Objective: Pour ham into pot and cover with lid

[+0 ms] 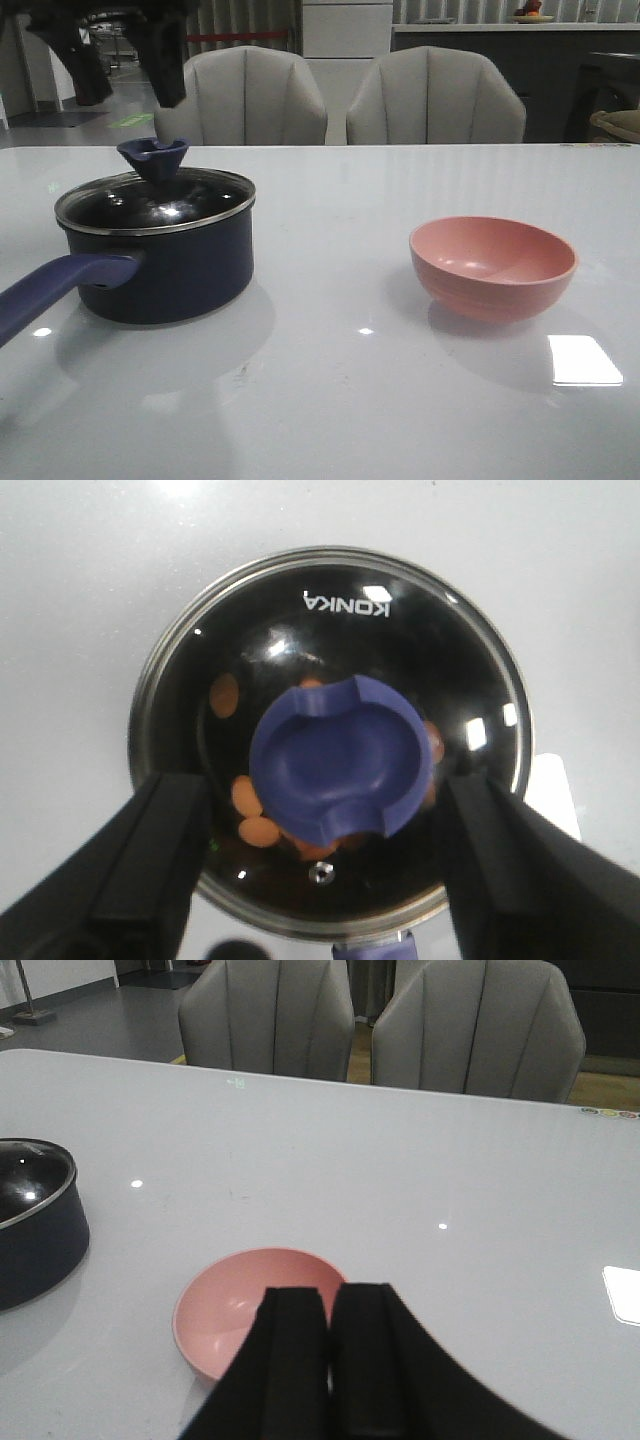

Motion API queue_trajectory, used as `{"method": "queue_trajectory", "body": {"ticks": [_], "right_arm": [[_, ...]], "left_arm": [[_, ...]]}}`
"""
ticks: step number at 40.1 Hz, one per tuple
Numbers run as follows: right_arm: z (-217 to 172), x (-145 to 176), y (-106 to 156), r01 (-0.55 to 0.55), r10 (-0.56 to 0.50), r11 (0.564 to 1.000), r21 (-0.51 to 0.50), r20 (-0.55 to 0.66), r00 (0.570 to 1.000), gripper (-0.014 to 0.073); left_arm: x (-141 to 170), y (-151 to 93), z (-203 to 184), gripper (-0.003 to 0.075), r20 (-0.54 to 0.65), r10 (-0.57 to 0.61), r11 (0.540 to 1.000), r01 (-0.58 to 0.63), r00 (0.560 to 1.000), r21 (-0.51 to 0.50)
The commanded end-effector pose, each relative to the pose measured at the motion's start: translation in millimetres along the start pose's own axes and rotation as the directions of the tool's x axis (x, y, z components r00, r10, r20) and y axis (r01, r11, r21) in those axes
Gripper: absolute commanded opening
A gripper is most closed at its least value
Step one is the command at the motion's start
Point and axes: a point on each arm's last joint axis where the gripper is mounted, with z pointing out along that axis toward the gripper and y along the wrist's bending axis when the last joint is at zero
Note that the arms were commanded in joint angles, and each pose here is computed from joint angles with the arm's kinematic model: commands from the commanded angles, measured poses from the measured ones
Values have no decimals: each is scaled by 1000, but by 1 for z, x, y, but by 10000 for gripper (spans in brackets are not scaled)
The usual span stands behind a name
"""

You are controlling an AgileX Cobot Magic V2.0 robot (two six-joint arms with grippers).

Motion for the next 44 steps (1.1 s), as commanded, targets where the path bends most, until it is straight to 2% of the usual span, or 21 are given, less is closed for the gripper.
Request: {"method": "queue_trajectory", "body": {"ticks": [1,10,21,35,44], "right_arm": [[-1,-17,-1,11,-12,1000,14,106,994,161],[-1,-17,-1,11,-12,1000,14,106,994,161],[-1,-17,-1,11,-12,1000,14,106,994,161],[-1,-17,-1,11,-12,1000,14,106,994,161],[-1,-17,-1,11,-12,1000,14,106,994,161]], "left_arm": [[7,-5,-61,436,129,54,998,-57,990,21],[44,-5,-105,402,238,67,997,-76,969,29],[124,2,-136,402,327,89,996,-86,941,-26],[230,4,-161,402,616,55,997,-74,786,6],[298,7,-138,402,760,24,997,-67,650,26]]}}
